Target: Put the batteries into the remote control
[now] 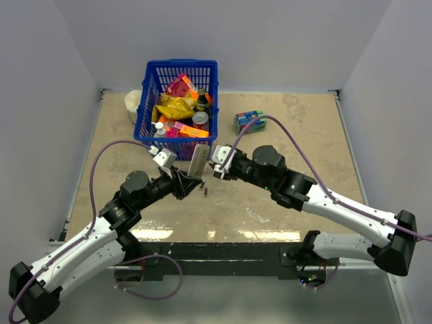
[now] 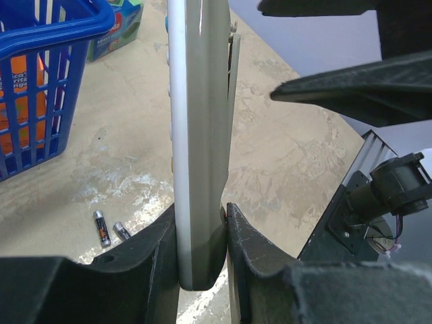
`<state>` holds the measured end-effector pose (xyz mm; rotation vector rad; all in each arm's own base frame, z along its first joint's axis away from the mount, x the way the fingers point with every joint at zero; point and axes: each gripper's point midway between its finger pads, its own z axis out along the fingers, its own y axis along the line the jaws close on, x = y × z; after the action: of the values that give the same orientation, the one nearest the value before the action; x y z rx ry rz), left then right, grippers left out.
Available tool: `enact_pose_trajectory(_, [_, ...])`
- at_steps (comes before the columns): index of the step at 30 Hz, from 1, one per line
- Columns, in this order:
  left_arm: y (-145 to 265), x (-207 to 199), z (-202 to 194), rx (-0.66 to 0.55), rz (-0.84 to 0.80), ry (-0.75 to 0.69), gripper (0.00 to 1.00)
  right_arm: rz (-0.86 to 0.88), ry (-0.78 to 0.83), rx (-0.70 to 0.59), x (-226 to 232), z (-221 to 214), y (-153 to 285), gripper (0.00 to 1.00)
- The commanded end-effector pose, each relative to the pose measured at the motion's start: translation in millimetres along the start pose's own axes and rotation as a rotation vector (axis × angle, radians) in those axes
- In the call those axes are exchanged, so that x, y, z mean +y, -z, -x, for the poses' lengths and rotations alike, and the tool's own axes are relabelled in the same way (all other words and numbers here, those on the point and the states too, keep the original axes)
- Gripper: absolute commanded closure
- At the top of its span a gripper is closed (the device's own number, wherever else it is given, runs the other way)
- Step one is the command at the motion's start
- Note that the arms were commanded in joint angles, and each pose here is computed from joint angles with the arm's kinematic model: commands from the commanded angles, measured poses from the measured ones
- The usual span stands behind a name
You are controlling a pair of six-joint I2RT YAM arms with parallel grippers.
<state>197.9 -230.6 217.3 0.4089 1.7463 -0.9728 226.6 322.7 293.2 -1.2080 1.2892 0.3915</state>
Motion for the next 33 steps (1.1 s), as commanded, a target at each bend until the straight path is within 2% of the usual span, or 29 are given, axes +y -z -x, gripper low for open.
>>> enact_pose_trajectory(1, [0.6,-19.3,32.2,-0.091,-0.076,-0.057,1.00,-0.017,0.037,-0.089,-18.1,31.5,-5.4,0.54])
enact_pose_trajectory(10, [0.1,-21.4,32.2,-0.085,-0.088,-0.066,1.00,0.039,0.053,-0.117,-13.5,41.8,-10.1,0.58])
enact_pose_trajectory(20, [-0.3,-22.4,35.0,-0.092,-0.090,-0.065,1.00,0.055,0.043,-0.098,-9.0,34.0,-11.7,0.66])
enact_pose_trajectory(33, [2.6,-31.7,40.1,-0.115,-0.138,-0.088,1.00,0.091,0.047,-0.072,-3.1,25.8,-15.1,0.68])
